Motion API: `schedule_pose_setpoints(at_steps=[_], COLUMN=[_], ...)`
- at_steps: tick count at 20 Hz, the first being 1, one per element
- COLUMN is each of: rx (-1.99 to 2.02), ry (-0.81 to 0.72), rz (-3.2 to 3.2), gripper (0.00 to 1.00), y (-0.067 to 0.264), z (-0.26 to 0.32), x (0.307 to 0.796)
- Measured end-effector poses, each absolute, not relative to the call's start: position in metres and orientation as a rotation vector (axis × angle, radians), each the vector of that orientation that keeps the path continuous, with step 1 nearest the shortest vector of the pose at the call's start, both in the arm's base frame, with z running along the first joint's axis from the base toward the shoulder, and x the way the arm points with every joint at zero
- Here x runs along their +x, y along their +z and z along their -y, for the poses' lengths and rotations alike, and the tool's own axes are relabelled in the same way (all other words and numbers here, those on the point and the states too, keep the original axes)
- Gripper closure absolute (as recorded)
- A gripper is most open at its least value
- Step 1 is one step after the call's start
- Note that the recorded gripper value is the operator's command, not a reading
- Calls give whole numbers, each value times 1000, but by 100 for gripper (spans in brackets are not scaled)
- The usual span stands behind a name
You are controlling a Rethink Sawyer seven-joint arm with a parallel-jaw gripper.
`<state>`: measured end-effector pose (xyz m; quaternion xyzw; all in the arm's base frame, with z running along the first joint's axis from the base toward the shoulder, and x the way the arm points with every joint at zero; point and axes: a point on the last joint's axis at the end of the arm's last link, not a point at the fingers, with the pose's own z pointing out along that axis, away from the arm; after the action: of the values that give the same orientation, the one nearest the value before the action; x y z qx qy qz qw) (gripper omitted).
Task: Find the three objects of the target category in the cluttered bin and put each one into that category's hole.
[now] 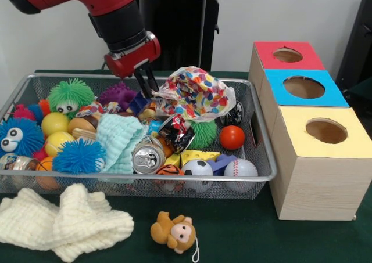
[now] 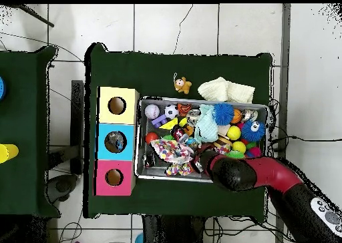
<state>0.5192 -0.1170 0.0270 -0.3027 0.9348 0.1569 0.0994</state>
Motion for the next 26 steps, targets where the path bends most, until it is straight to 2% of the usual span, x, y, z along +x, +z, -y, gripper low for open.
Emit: schedule_pose_setpoints(at_steps=[26], rx=[-1157], ry=[266], rz=[-2678], gripper=[100], y=[27], z=[184], x=[557])
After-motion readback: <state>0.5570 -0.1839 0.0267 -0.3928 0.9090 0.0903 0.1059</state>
